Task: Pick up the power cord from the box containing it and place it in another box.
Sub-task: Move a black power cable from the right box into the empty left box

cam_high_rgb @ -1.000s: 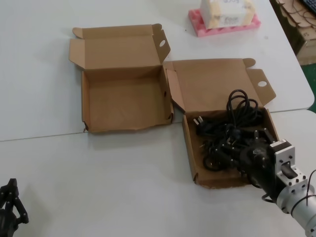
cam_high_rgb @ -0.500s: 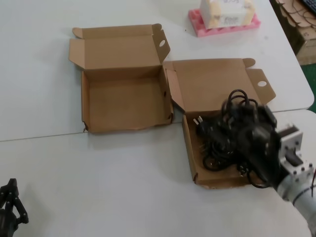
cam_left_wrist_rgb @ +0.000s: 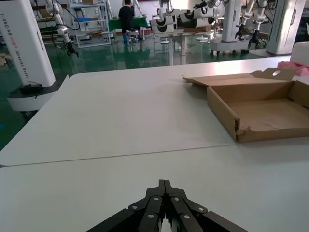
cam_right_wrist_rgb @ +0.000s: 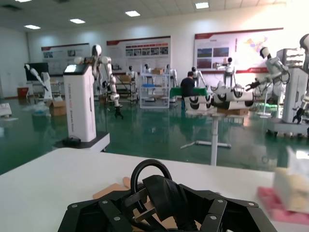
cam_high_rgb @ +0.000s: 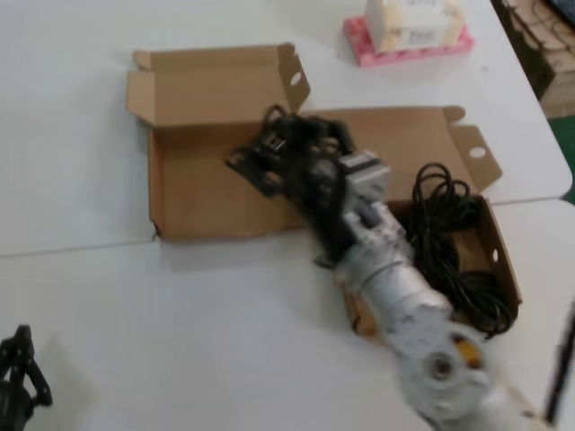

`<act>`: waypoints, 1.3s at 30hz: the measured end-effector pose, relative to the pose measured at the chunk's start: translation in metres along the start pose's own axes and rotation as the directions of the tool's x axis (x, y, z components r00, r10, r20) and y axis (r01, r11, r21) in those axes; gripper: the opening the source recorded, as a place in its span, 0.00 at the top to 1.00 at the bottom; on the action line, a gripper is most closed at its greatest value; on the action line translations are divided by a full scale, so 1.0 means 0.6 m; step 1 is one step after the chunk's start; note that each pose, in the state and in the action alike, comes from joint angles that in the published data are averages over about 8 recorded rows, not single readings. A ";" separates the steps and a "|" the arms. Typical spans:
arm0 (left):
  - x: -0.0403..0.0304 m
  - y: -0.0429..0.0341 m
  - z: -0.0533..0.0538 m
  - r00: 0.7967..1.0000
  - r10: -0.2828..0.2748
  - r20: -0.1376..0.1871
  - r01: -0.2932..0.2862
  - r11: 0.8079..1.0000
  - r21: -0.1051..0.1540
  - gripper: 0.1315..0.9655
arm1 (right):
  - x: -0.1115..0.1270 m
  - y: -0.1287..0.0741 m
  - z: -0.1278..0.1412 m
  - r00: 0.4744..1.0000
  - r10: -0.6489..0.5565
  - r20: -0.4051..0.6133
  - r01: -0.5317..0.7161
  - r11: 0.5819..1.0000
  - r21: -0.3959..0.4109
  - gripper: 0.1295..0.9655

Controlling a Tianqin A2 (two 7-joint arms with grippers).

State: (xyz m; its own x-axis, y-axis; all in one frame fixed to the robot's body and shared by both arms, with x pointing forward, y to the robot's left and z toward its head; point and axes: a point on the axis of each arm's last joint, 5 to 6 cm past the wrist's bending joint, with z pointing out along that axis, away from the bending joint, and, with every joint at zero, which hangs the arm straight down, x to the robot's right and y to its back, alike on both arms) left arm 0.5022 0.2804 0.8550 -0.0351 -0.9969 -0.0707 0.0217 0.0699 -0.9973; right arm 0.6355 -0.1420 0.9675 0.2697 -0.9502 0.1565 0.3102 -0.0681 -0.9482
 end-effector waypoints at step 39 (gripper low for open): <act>0.000 0.000 0.000 1.000 0.000 0.000 0.000 1.000 0.000 0.96 | -0.070 0.054 0.179 0.898 -0.429 0.097 0.439 0.887 -0.139 0.74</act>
State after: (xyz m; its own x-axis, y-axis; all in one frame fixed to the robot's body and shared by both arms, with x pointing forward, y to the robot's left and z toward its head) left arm 0.5022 0.2804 0.8550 -0.0351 -0.9969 -0.0707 0.0218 0.0700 -0.9973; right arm 0.7320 -0.0718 0.9597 0.1973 -0.7944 0.5744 0.2666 -0.5203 -0.8113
